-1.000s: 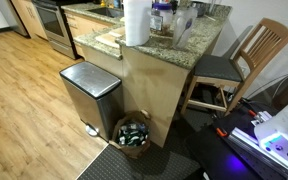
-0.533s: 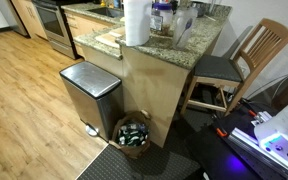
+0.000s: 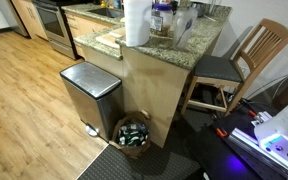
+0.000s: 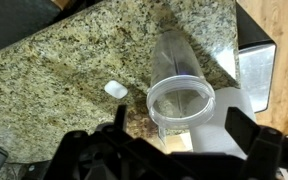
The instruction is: Move the clear bottle with the spoon to the right
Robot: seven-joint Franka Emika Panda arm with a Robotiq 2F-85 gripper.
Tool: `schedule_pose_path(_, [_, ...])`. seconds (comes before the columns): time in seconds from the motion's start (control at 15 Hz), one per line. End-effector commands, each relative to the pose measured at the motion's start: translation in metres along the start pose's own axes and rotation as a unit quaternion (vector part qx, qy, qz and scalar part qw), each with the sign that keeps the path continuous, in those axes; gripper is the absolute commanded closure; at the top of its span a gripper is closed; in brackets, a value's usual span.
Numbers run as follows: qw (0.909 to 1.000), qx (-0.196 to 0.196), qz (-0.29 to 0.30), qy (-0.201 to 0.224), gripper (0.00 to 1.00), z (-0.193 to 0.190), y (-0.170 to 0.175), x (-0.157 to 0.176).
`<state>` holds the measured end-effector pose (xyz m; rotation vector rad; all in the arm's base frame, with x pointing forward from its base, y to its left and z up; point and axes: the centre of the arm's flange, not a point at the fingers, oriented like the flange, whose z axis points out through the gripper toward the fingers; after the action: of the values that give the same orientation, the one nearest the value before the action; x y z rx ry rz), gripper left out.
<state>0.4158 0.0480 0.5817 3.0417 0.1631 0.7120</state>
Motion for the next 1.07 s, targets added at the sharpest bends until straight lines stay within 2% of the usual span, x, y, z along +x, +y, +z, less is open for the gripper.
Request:
schedule_pose_path(0.0, [0.9998,-0.001,0.021,0.004,0.0,0.0,-0.003,0.0])
schedule_pose_path(0.2, [0.9966,0.014,0.073,0.036,0.0,0.001,-0.008,0.001])
schedule_pose_path(0.4, [0.9917,0.001,0.115,0.059,0.0,-0.001,-0.012,0.004])
schedule_pose_path(0.53, [0.9883,-0.012,0.147,0.04,0.0,-0.004,-0.016,0.003])
schedule_pose_path(0.67, [0.9826,-0.001,0.179,0.051,0.0,-0.002,-0.02,0.004])
schedule_pose_path(0.73, [0.9871,0.0,0.153,0.046,0.0,-0.006,-0.017,0.008])
schedule_pose_path(0.93, [0.9844,0.0,0.17,0.046,0.0,-0.006,-0.021,0.008])
schedule_pose_path(1.0, [0.985,-0.023,0.17,0.017,0.0,-0.004,-0.024,0.003])
